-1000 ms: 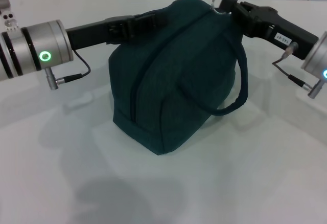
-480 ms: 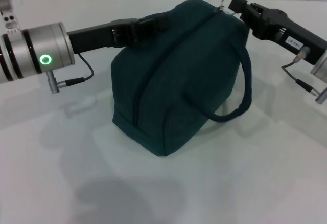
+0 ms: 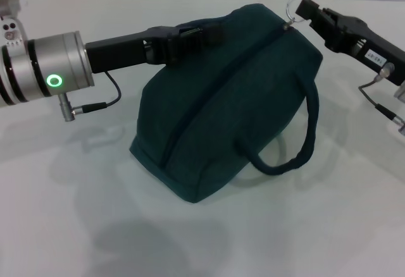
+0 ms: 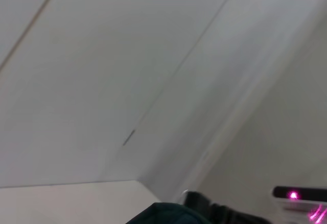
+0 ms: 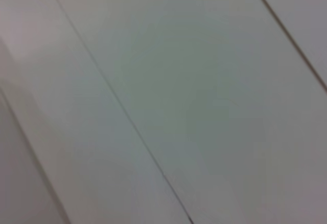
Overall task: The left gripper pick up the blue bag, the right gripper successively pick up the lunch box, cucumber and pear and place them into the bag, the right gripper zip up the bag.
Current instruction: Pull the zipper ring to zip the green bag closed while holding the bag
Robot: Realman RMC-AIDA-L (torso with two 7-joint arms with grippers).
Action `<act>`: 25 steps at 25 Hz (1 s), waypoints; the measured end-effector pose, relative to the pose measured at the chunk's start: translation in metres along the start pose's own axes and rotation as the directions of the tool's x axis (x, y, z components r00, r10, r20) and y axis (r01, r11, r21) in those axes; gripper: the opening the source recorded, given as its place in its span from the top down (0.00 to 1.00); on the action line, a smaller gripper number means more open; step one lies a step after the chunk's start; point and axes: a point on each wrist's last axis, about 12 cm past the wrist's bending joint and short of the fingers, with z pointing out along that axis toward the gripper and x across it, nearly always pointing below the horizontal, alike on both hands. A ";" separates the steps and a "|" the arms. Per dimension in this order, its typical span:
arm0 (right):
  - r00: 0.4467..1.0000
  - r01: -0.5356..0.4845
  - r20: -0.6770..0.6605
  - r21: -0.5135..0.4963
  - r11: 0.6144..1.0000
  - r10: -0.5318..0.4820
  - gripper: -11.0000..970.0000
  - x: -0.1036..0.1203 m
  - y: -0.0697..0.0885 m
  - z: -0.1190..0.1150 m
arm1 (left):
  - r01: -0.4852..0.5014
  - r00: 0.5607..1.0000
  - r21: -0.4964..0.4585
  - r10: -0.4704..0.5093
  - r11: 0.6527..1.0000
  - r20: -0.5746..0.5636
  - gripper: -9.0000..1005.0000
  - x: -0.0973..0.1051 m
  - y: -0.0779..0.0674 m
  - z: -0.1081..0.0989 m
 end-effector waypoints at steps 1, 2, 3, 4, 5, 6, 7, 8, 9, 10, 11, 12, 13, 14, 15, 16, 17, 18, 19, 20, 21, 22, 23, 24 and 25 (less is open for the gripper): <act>1.000 -0.005 -0.002 0.009 1.000 0.005 0.96 0.001 -0.001 -0.002 | -0.003 1.000 0.008 0.003 1.000 0.001 0.94 0.000 -0.001 0.000; 1.000 -0.008 -0.002 0.015 1.000 0.009 0.96 0.002 -0.002 -0.003 | -0.006 1.000 0.016 0.006 1.000 0.002 0.94 0.000 -0.002 0.000; 1.000 -0.013 -0.003 0.023 1.000 0.013 0.96 0.003 -0.003 -0.004 | -0.008 1.000 0.021 0.008 1.000 0.003 0.94 0.000 -0.002 0.000; 1.000 -0.016 -0.004 0.027 1.000 0.016 0.96 0.004 -0.003 -0.005 | -0.009 1.000 0.025 0.009 1.000 0.003 0.94 0.000 -0.003 0.000; 1.000 -0.017 -0.005 0.029 0.999 0.017 0.96 0.004 -0.004 -0.005 | -0.009 1.000 0.027 0.009 1.000 0.003 0.94 0.000 -0.003 0.000; 1.000 -0.018 -0.006 0.031 0.999 0.018 0.96 0.005 -0.004 -0.006 | -0.009 1.000 0.028 0.009 1.000 0.002 0.94 0.000 -0.003 0.000; 1.000 -0.018 -0.007 0.034 0.999 0.018 0.96 0.005 -0.004 -0.007 | -0.008 1.000 0.030 0.008 1.000 0.001 0.94 0.001 -0.003 0.000; 1.000 -0.019 -0.009 0.038 0.999 0.019 0.96 0.006 -0.005 -0.007 | -0.007 1.000 0.034 0.007 0.999 -0.001 0.94 0.001 -0.004 0.000; 1.000 -0.020 -0.011 0.041 0.999 0.020 0.96 0.007 -0.005 -0.008 | -0.006 1.000 0.040 0.006 0.999 -0.004 0.94 0.002 -0.005 0.000; 1.000 -0.020 -0.012 0.044 0.999 0.021 0.96 0.007 -0.005 -0.009 | -0.006 1.000 0.049 0.006 0.999 -0.007 0.94 0.002 -0.006 0.000; 1.000 -0.021 -0.014 0.047 0.999 0.022 0.96 0.008 -0.006 -0.009 | -0.007 1.000 0.059 0.007 0.998 -0.009 0.94 0.003 -0.007 0.000; 1.000 -0.022 -0.015 0.050 0.999 0.022 0.96 0.008 -0.006 -0.010 | -0.009 1.000 0.068 0.009 0.998 -0.009 0.94 0.003 -0.008 0.000; 1.000 -0.023 -0.017 0.054 0.998 0.024 0.96 0.009 -0.006 -0.010 | -0.013 1.000 0.081 0.013 0.997 -0.006 0.94 0.002 -0.009 0.000; 1.000 -0.024 -0.019 0.058 0.998 0.025 0.96 0.010 -0.007 -0.010 | -0.017 1.000 0.092 0.017 0.996 -0.003 0.94 0.002 -0.011 0.000; 0.999 -0.026 -0.021 0.063 0.998 0.027 0.96 0.011 -0.007 -0.011 | -0.020 1.000 0.102 0.020 0.995 -0.002 0.94 0.002 -0.012 0.000; 0.999 -0.027 -0.023 0.065 0.998 0.028 0.96 0.011 -0.007 -0.011 | -0.022 1.000 0.110 0.023 0.994 -0.001 0.94 0.003 -0.013 0.000; 0.999 -0.027 -0.024 0.067 0.997 0.029 0.96 0.011 -0.008 -0.011 | -0.023 1.000 0.116 0.023 0.993 -0.001 0.94 0.003 -0.013 -0.001; 0.999 -0.028 -0.025 0.071 0.997 0.030 0.96 0.012 -0.008 -0.012 | -0.024 1.000 0.123 0.024 0.992 -0.001 0.94 0.003 -0.014 -0.001; 0.999 -0.029 -0.027 0.074 0.997 0.031 0.96 0.012 -0.008 -0.012 | -0.024 1.000 0.128 0.024 0.991 -0.001 0.94 0.004 -0.015 -0.001; 0.999 -0.030 -0.028 0.077 0.997 0.032 0.96 0.013 -0.009 -0.012 | -0.025 1.000 0.135 0.025 0.991 0.001 0.94 0.004 -0.016 -0.002; 0.999 -0.030 -0.030 0.079 0.996 0.033 0.96 0.013 -0.009 -0.013 | -0.027 1.000 0.144 0.026 0.989 0.006 0.94 0.003 -0.017 -0.002; 0.999 -0.031 -0.031 0.082 0.996 0.034 0.96 0.013 -0.009 -0.013 | -0.029 1.000 0.149 0.027 0.988 0.010 0.94 0.003 -0.018 -0.002; 0.999 -0.031 -0.033 0.084 0.996 0.034 0.96 0.014 -0.009 -0.013 | -0.032 0.999 0.158 0.030 0.987 0.017 0.94 0.002 -0.019 -0.002; 0.999 -0.031 -0.035 0.085 0.996 0.034 0.96 0.014 -0.009 -0.013 | -0.037 0.999 0.166 0.034 0.985 0.025 0.94 0.002 -0.020 -0.002; 0.999 -0.031 -0.036 0.084 0.996 0.035 0.96 0.015 -0.009 -0.013 | -0.042 0.999 0.171 0.037 0.984 0.030 0.94 0.001 -0.020 -0.002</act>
